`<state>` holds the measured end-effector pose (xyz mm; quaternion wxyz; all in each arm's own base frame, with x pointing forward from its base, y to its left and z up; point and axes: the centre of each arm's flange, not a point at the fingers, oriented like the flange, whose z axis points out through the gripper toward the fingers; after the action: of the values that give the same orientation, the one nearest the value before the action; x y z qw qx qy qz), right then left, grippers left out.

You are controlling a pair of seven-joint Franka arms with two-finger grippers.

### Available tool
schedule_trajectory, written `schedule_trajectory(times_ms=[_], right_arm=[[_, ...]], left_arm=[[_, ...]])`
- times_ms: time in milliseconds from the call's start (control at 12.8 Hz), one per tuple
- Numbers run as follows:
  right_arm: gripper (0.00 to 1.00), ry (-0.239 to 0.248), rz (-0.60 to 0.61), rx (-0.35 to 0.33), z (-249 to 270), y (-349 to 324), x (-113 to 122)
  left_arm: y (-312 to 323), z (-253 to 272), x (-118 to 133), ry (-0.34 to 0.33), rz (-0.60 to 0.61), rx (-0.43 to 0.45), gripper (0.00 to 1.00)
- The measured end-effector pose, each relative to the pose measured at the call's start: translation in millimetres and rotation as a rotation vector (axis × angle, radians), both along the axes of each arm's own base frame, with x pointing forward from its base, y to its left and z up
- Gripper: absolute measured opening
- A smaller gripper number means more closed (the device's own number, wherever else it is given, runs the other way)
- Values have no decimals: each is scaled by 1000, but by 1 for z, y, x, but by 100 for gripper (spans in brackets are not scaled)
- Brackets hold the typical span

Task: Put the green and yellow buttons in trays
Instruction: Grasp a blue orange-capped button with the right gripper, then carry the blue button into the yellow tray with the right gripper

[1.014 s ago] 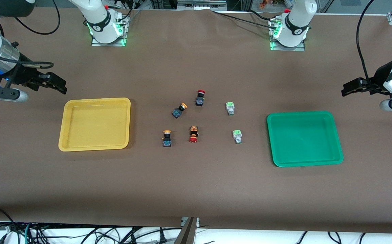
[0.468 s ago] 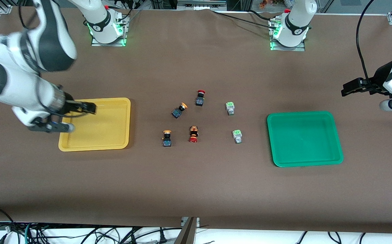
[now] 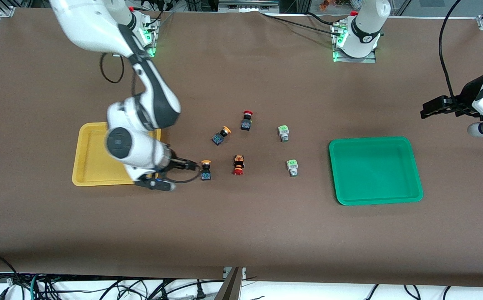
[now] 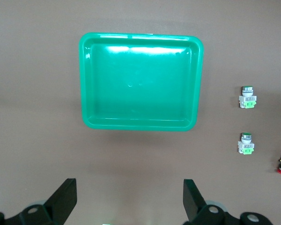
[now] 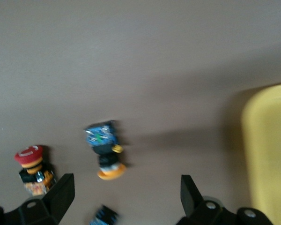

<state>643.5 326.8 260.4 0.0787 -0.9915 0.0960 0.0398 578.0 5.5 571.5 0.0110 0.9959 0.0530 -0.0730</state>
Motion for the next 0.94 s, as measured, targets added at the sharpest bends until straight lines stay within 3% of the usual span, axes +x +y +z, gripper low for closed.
schedule_trajectory(times_ms=[234,390,546,624,858,936], right_arm=[[100,-21,-2,-5,-51,49,-22],[93,-24,-10,-12,-65,44,-20],[69,-28,-17,-17,-74,39,-18],[69,-30,-16,-18,-79,39,-18],[40,-25,26,-34,-77,31,-14],[35,-6,67,-59,-68,14,-7]], left_arm=[[0,0,0,0,1,0,100],[0,0,0,1,1,0,100],[0,0,0,1,1,0,100],[0,0,0,1,1,0,100],[0,0,0,1,1,0,100],[0,0,0,1,0,0,100]])
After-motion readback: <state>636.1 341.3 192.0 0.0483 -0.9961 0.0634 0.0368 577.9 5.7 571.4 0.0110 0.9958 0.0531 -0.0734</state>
